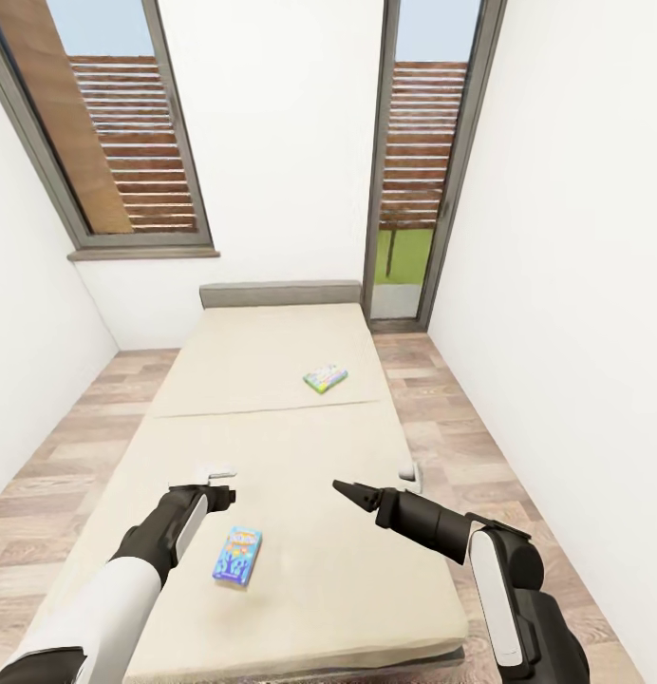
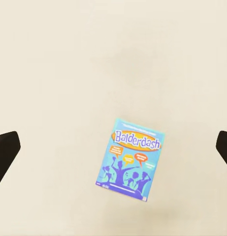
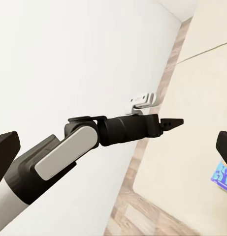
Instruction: Put all the toys in the child's room - the three board games (two on the bed and one on the table), the two jigsaw puzzles on the table, and the tennis ball on the table - inside the toy box on the table in the child's room.
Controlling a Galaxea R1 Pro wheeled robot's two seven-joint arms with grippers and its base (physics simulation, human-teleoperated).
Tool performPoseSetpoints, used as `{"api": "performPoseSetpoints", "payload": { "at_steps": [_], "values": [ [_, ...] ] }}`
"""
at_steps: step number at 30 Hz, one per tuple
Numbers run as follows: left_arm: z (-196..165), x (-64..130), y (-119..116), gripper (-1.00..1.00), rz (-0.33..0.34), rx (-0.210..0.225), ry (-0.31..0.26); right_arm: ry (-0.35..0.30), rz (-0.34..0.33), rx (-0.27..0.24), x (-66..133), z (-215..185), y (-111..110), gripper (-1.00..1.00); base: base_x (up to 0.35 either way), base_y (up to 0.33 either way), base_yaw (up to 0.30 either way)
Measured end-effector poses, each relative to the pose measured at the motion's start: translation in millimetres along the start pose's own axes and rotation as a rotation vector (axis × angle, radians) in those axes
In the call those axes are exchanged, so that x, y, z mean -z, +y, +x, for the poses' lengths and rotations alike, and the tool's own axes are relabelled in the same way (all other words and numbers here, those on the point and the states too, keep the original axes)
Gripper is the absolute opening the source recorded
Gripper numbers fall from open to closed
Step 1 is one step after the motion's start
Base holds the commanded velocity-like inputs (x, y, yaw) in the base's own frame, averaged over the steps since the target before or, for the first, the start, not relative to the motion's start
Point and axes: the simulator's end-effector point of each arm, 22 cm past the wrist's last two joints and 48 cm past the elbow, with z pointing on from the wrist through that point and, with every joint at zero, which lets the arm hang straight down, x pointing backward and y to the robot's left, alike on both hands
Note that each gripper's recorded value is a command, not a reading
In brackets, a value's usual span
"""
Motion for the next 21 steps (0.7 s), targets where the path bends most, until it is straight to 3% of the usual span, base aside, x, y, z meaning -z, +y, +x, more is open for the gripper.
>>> {"api": "performPoseSetpoints", "payload": {
  "at_steps": [21],
  "values": [
    [16.9, -13.3, -0.5, 1.00, -0.002, -0.006, 0.034, 0.012, 0.016, -0.029, -2.5, 7.6, -15.5, 1.00, 0.000, 0.000, 0.000]
  ]
}}
